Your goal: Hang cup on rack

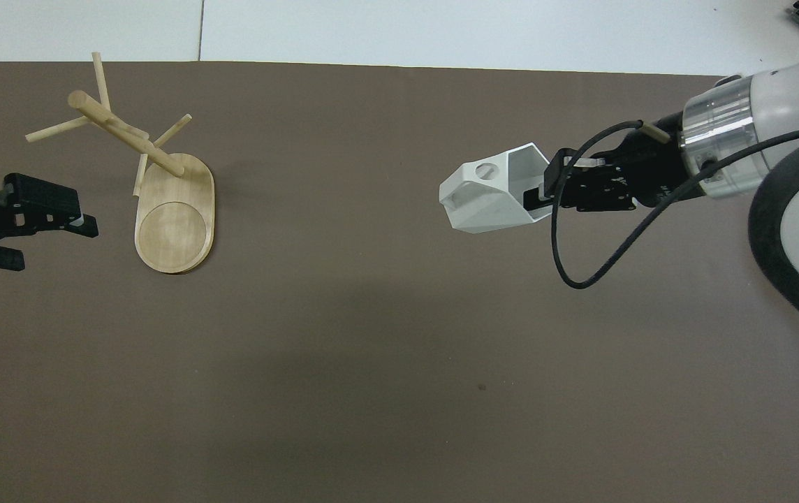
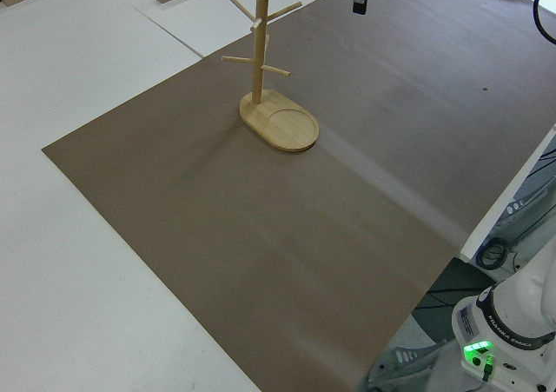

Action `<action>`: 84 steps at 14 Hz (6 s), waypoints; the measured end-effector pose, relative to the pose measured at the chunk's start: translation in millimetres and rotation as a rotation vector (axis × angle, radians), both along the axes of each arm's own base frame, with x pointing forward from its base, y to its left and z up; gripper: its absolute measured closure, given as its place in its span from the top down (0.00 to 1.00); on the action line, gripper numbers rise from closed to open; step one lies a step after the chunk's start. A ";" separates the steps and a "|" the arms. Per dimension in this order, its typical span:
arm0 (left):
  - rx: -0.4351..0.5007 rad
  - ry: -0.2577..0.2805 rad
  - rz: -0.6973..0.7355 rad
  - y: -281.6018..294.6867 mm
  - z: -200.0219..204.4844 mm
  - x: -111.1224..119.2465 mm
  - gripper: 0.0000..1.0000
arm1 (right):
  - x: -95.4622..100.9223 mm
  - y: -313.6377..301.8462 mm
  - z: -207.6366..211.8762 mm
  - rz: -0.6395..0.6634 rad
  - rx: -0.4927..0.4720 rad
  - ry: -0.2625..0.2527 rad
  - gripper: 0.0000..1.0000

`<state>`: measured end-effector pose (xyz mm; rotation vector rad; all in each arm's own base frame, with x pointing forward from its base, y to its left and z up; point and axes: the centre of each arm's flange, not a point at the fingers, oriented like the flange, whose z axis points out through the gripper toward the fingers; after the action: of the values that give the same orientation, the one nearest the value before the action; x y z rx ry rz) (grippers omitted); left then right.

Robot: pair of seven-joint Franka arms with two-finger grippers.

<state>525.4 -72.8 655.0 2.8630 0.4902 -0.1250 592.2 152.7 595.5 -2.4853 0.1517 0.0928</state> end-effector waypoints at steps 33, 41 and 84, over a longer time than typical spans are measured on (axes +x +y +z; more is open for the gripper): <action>-0.219 0.688 0.972 -71.2 -43.4 52.9 1.00 | -78.9 221.6 0.9 -0.173 0.333 -0.009 0.04; -0.150 0.680 0.943 -69.9 -46.9 25.3 1.00 | -78.4 221.6 -2.1 -0.178 0.337 -0.001 0.04; -0.216 0.556 1.108 -98.3 -37.5 3.0 1.00 | -75.7 219.3 -7.9 -0.191 0.335 0.001 0.04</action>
<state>528.4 -171.1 617.5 1.9337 1.8966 -0.6965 516.4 372.0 587.6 -2.1262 0.3443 0.0351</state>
